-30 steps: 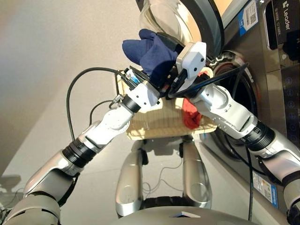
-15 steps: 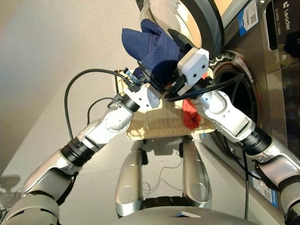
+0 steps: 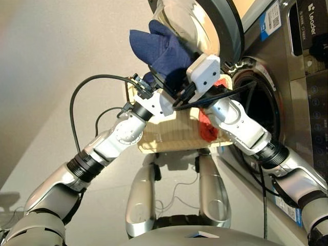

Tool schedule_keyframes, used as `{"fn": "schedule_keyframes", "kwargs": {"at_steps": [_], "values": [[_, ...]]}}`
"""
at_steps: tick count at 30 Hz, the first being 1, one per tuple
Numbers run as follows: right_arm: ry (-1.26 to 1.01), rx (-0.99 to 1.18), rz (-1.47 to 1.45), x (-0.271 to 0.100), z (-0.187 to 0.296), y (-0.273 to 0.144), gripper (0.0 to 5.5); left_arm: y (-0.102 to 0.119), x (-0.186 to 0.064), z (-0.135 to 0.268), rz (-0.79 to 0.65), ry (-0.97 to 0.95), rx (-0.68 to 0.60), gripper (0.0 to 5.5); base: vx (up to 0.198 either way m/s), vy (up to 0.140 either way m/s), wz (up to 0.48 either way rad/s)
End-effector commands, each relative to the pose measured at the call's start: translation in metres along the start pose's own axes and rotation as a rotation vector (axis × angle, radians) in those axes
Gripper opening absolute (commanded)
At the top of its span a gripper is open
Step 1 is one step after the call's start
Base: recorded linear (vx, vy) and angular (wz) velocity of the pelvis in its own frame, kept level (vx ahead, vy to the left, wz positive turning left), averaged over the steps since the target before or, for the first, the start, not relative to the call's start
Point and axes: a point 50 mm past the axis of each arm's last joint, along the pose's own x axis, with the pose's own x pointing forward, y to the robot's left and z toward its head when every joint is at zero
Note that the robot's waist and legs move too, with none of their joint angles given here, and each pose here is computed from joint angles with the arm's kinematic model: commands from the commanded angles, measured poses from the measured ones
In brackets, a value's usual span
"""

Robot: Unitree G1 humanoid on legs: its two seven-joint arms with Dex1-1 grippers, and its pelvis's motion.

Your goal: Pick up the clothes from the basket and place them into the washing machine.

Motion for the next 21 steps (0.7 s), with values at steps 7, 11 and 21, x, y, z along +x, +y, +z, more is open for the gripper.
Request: {"fn": "schedule_keyframes", "kwargs": {"at_steps": [7,11,21], "values": [[0.221,-0.045,-0.219,-0.032,-0.045,-0.025,0.00,0.014,0.011,0.054,0.146,-0.317,-0.054,0.00,0.000,0.000,0.000],[0.228,-0.040,-0.255,-0.036,-0.047,-0.029,0.00,0.012,0.011,0.053,0.144,-0.313,-0.057,0.00,0.000,0.000,0.000],[0.402,-0.254,-0.670,-0.082,-0.090,-0.063,0.00,0.009,0.008,0.051,0.178,-0.313,-0.087,5.50,0.000,0.000,0.000]]}}
